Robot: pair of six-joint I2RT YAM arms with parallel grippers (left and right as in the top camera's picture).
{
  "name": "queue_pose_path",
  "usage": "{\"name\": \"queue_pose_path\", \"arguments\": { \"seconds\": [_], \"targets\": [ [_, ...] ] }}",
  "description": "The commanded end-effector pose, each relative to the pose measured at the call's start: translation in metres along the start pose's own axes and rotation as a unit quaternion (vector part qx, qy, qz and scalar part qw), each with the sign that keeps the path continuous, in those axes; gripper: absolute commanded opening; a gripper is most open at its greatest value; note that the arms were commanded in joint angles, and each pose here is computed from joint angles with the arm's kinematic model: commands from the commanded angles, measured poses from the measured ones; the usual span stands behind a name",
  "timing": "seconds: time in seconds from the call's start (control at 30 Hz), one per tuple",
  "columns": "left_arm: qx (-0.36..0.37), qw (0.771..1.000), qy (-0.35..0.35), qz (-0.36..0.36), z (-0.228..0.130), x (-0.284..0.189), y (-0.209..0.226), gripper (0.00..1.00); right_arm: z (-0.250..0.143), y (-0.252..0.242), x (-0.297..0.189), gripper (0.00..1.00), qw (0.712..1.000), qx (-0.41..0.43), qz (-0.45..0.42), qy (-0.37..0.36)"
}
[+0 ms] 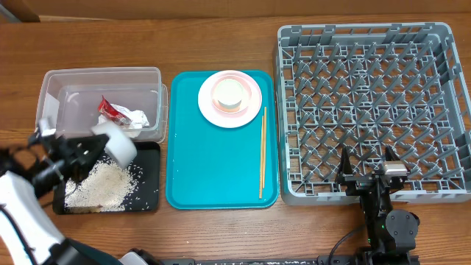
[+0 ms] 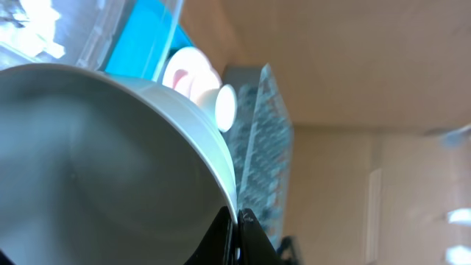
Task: Sort waste into correct bins and load items into the dishwasher
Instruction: 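Carry the empty bowl back and set it on the teal tray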
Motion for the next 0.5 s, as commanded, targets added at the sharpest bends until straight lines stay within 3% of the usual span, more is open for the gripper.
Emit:
{"name": "queue_pose_path", "arguments": {
  "seconds": [0.0, 0.23, 0.47],
  "targets": [
    [0.024, 0.994, 0.015, 0.104, -0.011, 0.018, -0.012, 0.04, -0.001, -0.002, 0.0, 1.0, 1.0, 0.0, -0.006, -0.002],
    [0.134, 0.964, 0.055, 0.221, -0.058, 0.09, -0.038, 0.04, -0.001, -0.002, 0.0, 1.0, 1.0, 0.0, -0.006, -0.002],
    [0.234, 0.92, 0.04, 0.312, -0.112, 0.153, -0.04, 0.04, -0.001, -0.002, 0.0, 1.0, 1.0, 0.0, -0.006, -0.002]
  ]
}}
Point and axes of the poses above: each gripper's point midway between its finger pads, its own x axis out along the fingers, its own y axis along the line the jaws close on, z = x × y, the point moved 2 cm from there along -x, back along the fingers, and after that the axes turned 9 degrees about -x, right-handed, at the moved point
